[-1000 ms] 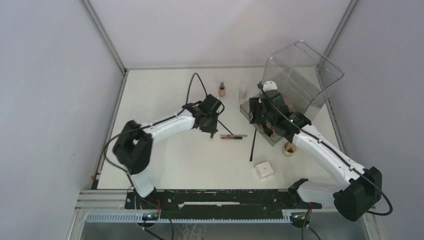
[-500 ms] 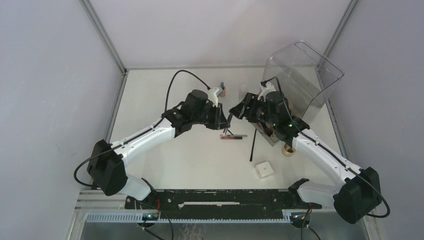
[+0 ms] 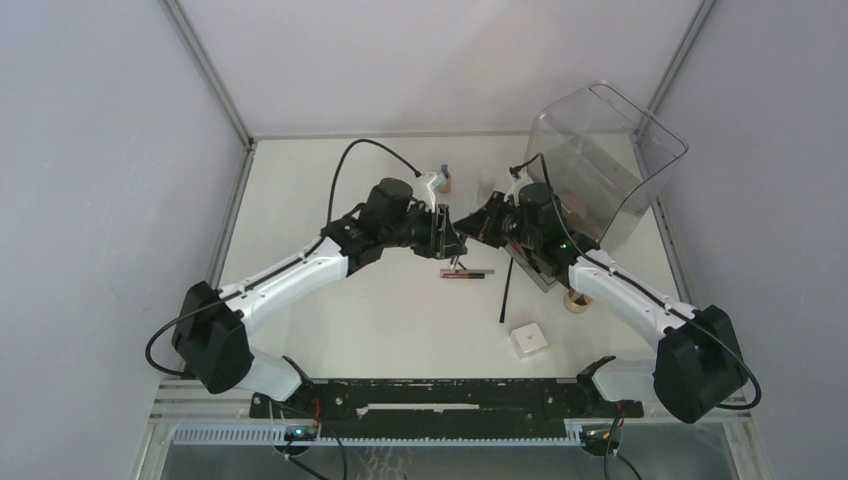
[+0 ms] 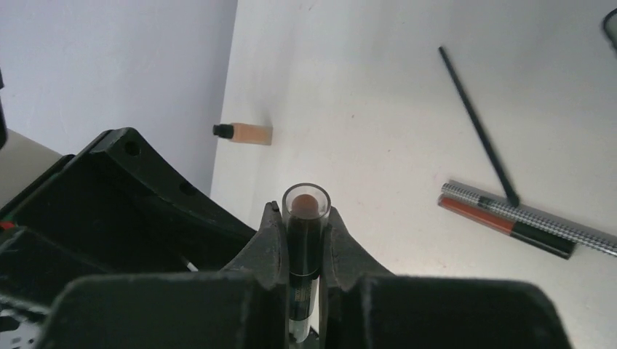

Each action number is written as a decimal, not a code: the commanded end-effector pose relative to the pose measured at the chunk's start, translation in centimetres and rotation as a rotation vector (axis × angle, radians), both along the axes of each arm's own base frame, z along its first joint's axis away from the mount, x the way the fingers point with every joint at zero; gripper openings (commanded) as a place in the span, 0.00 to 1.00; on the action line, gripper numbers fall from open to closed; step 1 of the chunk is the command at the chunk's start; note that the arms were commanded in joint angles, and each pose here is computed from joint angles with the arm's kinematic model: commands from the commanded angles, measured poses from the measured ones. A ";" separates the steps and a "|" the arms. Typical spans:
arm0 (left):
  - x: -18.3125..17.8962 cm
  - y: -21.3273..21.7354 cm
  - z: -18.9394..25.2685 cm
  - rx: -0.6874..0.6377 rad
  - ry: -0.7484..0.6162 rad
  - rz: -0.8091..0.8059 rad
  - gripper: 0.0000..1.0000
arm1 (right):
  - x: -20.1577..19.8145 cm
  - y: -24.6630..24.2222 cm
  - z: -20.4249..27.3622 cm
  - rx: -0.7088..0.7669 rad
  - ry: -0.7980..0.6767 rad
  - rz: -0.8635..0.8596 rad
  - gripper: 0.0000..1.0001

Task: Organize the makeup
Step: Place the makeup in the drawer.

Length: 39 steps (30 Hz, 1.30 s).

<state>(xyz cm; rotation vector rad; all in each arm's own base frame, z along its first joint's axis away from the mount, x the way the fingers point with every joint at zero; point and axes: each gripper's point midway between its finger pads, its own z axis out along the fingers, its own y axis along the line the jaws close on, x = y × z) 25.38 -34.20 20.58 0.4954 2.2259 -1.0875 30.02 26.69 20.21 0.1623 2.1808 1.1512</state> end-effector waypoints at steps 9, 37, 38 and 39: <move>2.4 4.6 0.8 0.045 -0.050 0.207 0.91 | 3.5 -14.0 3.4 -0.686 -0.312 -0.353 0.00; 12.2 3.6 -14.7 0.415 0.452 0.707 0.91 | 4.0 -15.2 0.6 -0.950 -0.278 -0.344 0.63; 12.4 3.7 -14.9 0.432 0.456 0.724 0.87 | 3.7 -15.1 0.9 -0.939 -0.286 -0.345 0.63; 12.6 3.9 -15.0 0.456 0.457 0.747 0.82 | 3.5 -15.1 1.2 -0.931 -0.293 -0.346 0.63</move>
